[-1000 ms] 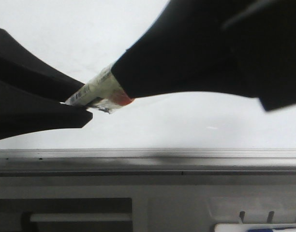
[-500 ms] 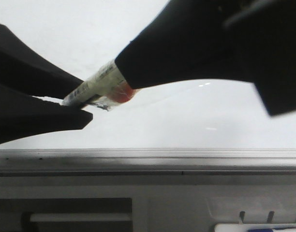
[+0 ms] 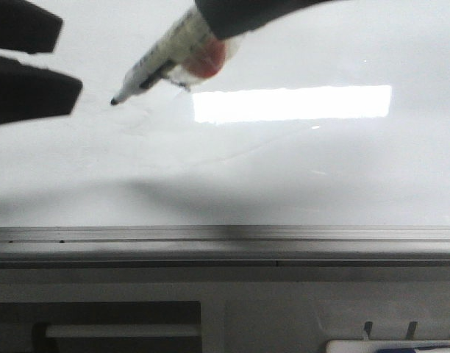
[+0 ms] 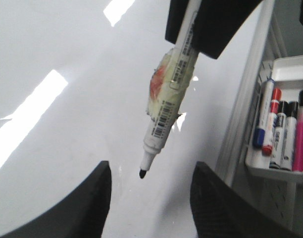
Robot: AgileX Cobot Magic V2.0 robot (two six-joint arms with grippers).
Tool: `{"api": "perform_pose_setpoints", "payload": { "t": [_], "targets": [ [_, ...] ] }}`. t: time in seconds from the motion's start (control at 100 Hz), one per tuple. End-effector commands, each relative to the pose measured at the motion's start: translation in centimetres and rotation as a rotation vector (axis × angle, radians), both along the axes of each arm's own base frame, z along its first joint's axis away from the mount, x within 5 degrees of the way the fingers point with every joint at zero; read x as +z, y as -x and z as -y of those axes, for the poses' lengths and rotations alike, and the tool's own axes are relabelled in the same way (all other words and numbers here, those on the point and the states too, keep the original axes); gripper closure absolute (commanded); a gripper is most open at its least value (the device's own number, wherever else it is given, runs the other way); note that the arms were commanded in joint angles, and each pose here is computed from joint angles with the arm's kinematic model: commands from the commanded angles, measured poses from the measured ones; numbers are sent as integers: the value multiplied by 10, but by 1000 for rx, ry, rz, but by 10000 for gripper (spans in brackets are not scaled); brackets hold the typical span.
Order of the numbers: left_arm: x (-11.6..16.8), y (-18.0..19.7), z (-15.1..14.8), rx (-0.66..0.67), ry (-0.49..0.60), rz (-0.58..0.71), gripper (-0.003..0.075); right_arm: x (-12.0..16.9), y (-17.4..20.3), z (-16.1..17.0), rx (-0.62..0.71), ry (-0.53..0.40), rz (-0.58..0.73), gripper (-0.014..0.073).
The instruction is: Write number 3 on whiteboard
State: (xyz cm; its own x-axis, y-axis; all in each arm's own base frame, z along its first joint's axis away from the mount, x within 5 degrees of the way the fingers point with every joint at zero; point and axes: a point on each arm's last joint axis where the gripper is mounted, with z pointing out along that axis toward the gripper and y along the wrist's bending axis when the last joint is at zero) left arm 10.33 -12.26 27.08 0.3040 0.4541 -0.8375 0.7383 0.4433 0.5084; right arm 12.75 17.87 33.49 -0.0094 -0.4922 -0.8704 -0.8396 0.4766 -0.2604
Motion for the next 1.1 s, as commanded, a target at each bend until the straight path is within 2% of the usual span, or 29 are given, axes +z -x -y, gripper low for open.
{"api": "perform_pose_setpoints", "payload": {
  "t": [0.0,0.12,0.71,0.84,1.09],
  "targets": [
    [21,5,-5,13,169,-10,380,31,-4,2,-13,-90,86,657],
    [27,9,-12,40,235,-44,382,41,-9,3,-39,-82,82,657],
    [25,8,-12,57,236,-74,384,48,-49,-14,-128,6,18,657],
    [25,8,-12,61,245,-83,384,45,-59,-14,-159,39,-11,657],
    [25,8,-12,62,248,-87,384,44,-66,-9,-192,45,-11,657]
  ]
}}
